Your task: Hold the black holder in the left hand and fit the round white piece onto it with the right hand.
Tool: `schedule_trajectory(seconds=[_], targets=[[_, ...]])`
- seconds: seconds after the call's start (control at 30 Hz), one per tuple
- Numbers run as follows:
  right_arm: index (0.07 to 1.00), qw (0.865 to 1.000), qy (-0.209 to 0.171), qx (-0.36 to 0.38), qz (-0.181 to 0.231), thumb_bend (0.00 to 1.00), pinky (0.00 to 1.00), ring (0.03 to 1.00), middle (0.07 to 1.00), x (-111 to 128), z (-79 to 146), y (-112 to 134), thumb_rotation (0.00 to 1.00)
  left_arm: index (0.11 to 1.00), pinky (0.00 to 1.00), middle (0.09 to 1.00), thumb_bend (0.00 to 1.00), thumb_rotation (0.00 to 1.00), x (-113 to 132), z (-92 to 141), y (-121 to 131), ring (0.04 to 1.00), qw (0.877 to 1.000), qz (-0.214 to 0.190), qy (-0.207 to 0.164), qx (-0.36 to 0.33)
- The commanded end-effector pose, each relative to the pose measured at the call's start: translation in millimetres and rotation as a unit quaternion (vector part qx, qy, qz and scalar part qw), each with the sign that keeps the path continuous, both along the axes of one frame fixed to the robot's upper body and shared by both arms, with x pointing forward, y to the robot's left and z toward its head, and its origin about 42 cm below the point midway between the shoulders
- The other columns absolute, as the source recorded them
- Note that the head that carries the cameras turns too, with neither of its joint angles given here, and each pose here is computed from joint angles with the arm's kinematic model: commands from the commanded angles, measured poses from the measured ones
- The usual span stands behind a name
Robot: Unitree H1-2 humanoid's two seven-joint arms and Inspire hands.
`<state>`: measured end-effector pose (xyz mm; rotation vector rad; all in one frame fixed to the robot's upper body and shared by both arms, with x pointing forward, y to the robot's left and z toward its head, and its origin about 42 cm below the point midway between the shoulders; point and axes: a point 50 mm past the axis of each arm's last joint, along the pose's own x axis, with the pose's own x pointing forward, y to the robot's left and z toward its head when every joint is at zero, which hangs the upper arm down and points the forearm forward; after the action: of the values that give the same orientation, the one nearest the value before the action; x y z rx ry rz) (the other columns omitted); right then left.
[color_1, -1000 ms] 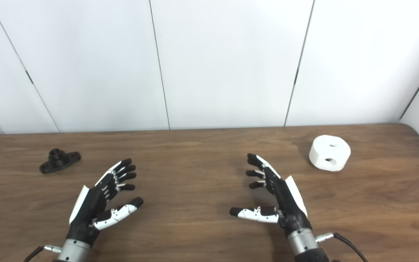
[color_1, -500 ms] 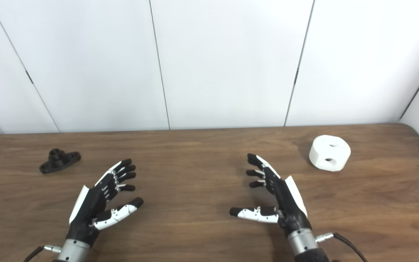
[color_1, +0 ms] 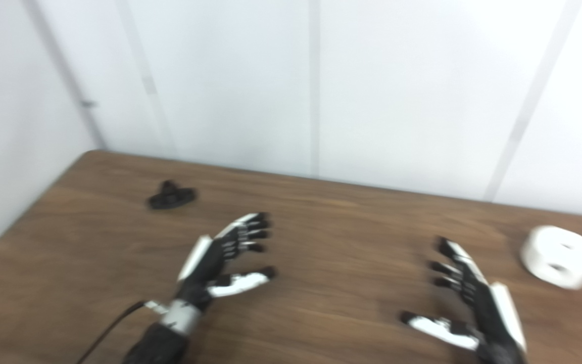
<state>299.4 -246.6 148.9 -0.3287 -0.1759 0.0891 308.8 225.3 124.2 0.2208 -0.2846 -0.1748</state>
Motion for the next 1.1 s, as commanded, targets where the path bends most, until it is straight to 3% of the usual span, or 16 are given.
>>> schedule_trajectory(seconds=[0.0,0.07,0.17,0.43,0.77,0.93,1.07], targets=[[0.928,0.999,-0.031,0.010,0.008,0.69,0.77,0.817,0.912,2.1,18.6,3.4,0.00,0.870,0.70,0.863,0.71,0.16,-2.2,-11.1,-11.5,0.830,1.000,0.000,0.002,-0.013],[0.934,0.999,-0.034,0.005,0.008,0.68,0.79,0.830,0.916,1.5,20.0,3.5,0.00,0.868,0.70,0.862,0.71,0.15,-1.7,-12.5,-14.0,0.832,1.000,0.003,0.003,-0.012],[0.916,0.999,-0.047,-0.014,0.005,0.69,0.70,0.801,0.899,1.3,20.5,3.5,0.00,0.859,0.69,0.854,0.70,0.15,-1.7,-13.1,-16.4,0.826,1.000,0.009,0.003,-0.009],[0.906,0.999,-0.046,-0.022,0.003,0.69,0.64,0.786,0.897,0.1,21.6,5.6,0.00,0.833,0.66,0.836,0.68,0.09,-0.6,-12.1,-14.4,0.800,1.000,0.012,-0.011,-0.013],[0.907,0.999,-0.043,-0.019,0.005,0.68,0.65,0.791,0.895,0.5,23.0,4.3,0.00,0.784,0.58,0.752,0.67,0.00,0.6,3.6,-7.5,0.703,0.999,0.028,-0.033,-0.016],[0.907,0.999,-0.043,-0.015,0.003,0.68,0.66,0.797,0.898,0.4,24.5,3.3,0.00,0.770,0.55,0.746,0.70,0.00,8.2,25.7,15.8,0.661,1.000,0.009,-0.027,-0.005],[0.909,0.999,-0.044,-0.013,0.005,0.68,0.66,0.797,0.898,1.1,23.8,1.5,0.00,0.738,0.50,0.698,0.75,0.08,16.9,48.8,37.8,0.586,0.999,-0.021,-0.008,0.033]])
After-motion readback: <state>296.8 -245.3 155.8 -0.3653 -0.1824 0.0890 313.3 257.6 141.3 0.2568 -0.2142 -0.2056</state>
